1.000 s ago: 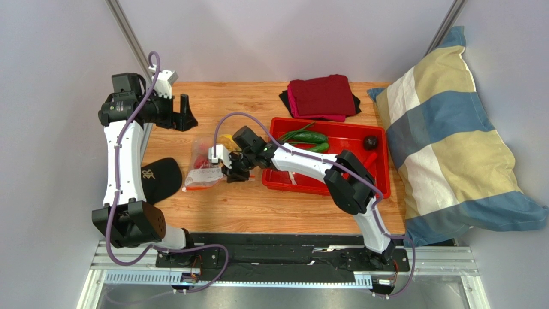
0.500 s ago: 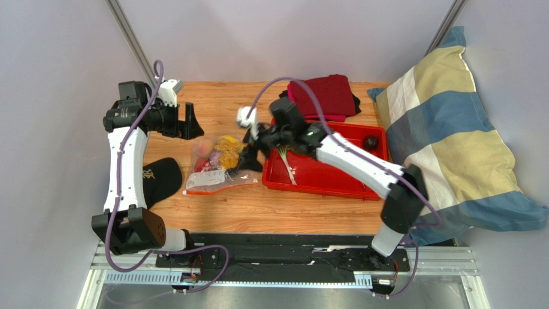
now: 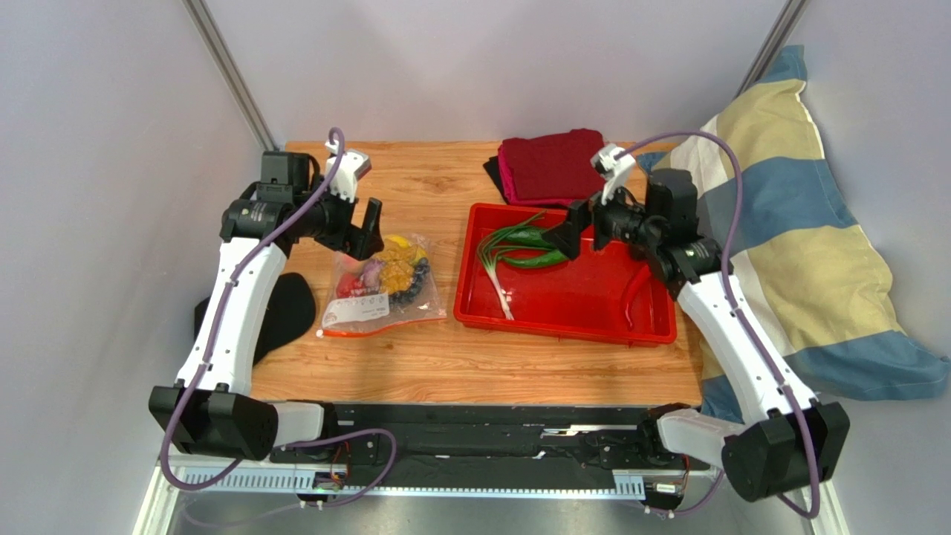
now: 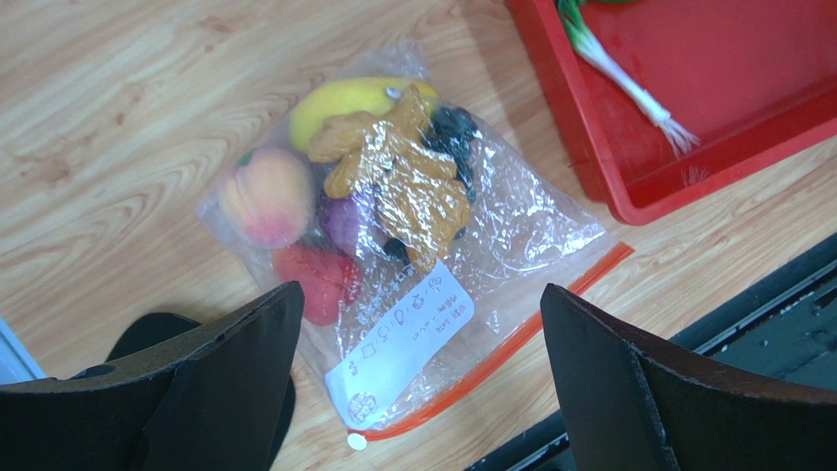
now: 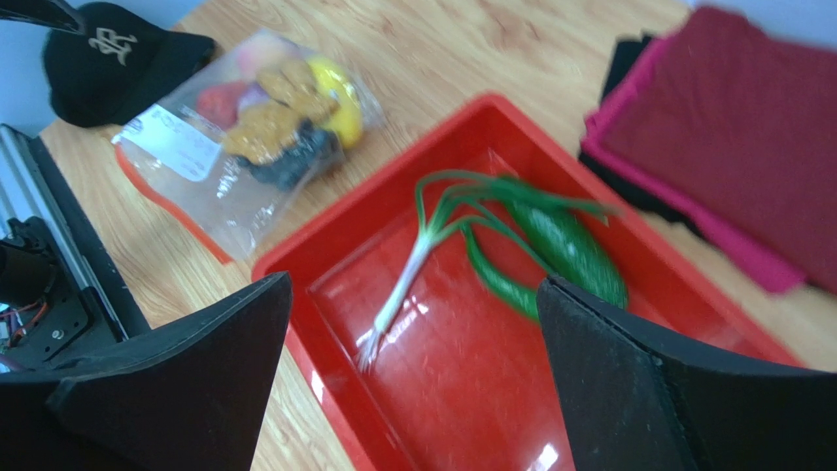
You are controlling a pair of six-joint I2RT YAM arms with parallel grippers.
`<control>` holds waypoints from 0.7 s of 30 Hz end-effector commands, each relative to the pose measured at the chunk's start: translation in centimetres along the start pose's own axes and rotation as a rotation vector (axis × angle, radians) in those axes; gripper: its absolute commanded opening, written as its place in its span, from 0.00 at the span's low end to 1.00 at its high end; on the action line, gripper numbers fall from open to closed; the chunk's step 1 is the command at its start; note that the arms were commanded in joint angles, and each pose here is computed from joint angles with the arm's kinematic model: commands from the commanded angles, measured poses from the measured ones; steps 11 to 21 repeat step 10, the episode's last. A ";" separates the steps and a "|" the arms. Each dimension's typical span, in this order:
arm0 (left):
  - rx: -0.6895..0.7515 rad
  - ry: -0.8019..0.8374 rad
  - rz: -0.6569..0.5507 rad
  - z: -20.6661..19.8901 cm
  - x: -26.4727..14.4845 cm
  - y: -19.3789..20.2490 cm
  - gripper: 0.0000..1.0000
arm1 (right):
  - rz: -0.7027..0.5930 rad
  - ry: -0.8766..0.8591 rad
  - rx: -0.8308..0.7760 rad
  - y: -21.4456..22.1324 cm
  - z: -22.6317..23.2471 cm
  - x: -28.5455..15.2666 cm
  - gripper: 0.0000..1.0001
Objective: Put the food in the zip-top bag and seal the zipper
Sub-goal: Reset both arms
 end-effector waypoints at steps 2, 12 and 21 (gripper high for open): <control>0.016 -0.037 0.027 0.2 1.9 1.5 0.99 | 0.015 0.101 0.079 3.4 0.1 -3.1 1.00; 0.011 -0.037 0.019 0.1 3.4 3.7 0.99 | 0.027 0.158 0.109 5.5 -0.3 -5.2 1.00; 0.011 -0.037 0.019 0.1 3.4 3.7 0.99 | 0.027 0.158 0.109 5.5 -0.3 -5.2 1.00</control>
Point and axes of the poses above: each gripper's point midway between its finger pads, its own x axis out along the fingers, its own z axis along the line the jaws close on, y = z × x, the point moved 8 cm from there along -x, back along the fingers, and after that the axes turned 12 degrees about -x, right-handed, at the moved point
